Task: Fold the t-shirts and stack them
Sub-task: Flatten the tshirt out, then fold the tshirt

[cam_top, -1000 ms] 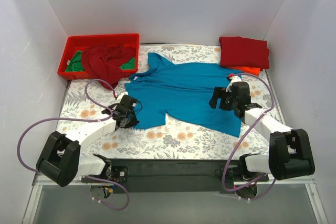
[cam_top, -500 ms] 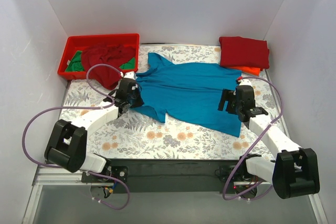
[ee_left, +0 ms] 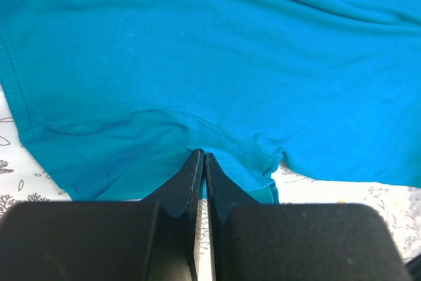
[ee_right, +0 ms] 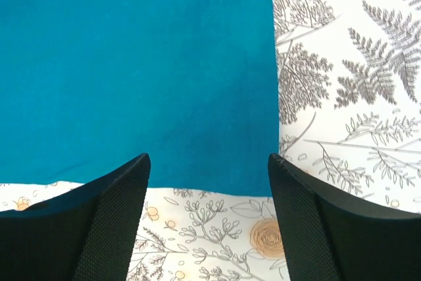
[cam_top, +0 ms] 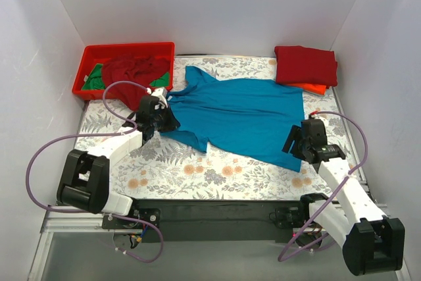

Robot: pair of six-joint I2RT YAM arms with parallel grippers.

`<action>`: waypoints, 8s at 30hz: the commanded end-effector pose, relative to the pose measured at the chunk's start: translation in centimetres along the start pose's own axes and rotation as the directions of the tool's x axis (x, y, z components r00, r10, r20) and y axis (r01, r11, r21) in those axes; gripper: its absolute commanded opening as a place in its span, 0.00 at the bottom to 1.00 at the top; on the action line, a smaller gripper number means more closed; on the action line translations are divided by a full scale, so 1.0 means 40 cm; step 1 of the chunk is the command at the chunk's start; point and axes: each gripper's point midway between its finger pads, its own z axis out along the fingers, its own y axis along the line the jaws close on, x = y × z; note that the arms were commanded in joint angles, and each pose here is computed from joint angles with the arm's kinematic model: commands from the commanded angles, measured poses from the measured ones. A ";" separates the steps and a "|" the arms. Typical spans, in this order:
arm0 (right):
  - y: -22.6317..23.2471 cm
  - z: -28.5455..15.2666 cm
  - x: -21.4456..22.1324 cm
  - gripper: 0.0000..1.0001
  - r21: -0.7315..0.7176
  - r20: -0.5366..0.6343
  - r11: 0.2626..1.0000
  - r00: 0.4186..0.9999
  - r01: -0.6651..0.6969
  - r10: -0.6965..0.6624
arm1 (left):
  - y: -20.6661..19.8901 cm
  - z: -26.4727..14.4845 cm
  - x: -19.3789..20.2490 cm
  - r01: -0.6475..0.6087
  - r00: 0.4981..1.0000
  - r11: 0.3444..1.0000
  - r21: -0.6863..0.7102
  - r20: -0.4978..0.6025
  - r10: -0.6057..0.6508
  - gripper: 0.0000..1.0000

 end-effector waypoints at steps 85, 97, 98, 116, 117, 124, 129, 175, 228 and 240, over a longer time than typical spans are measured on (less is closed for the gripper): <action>0.041 -0.166 -0.058 0.01 -0.137 0.101 0.990 0.994 -0.033 0.047 | -0.060 -0.348 -0.096 0.118 0.939 0.990 0.077 0.316 -0.137 0.00; 0.033 -0.294 -0.078 0.01 -0.205 0.196 0.978 0.978 -0.034 0.076 | -0.095 -0.458 -0.065 0.108 0.926 0.983 0.147 0.346 -0.153 0.00; 0.032 -0.300 -0.077 0.01 -0.209 0.199 0.977 0.977 -0.036 0.079 | -0.098 -0.471 -0.063 0.104 0.924 0.983 0.154 0.351 -0.152 0.00; 0.023 -0.195 -0.066 0.01 -0.108 0.117 0.994 0.992 -0.032 0.045 | -0.121 -0.346 -0.065 0.086 0.959 0.980 0.180 0.253 -0.130 0.00; 0.021 -0.180 -0.072 0.01 -0.089 0.114 0.995 0.993 -0.032 0.042 | -0.121 -0.340 -0.072 0.085 0.958 0.981 0.175 0.256 -0.129 0.00; -0.002 -0.099 -0.086 0.01 0.037 0.075 0.999 0.997 -0.026 0.023 | -0.118 -0.257 -0.116 0.071 0.967 0.988 0.136 0.235 -0.101 0.00; 0.003 -0.045 -0.097 0.01 0.083 0.039 0.996 0.999 -0.012 0.009 | -0.107 -0.201 -0.156 0.055 0.968 0.994 0.091 0.239 -0.076 0.00; -0.053 0.177 -0.305 0.01 0.286 -0.062 0.957 0.998 0.037 -0.020 | -0.028 0.011 -0.396 0.050 0.947 0.991 -0.126 0.321 -0.007 0.00; 0.065 0.246 -0.067 0.59 -0.154 -0.160 0.987 0.984 0.049 -0.074 | 0.031 0.168 -0.091 0.116 0.988 0.991 0.069 0.093 -0.122 0.84; -0.029 0.264 -0.054 0.60 0.056 -0.190 0.996 0.980 0.075 -0.063 | 0.137 0.179 -0.042 0.132 0.989 0.990 -0.043 0.067 -0.129 0.87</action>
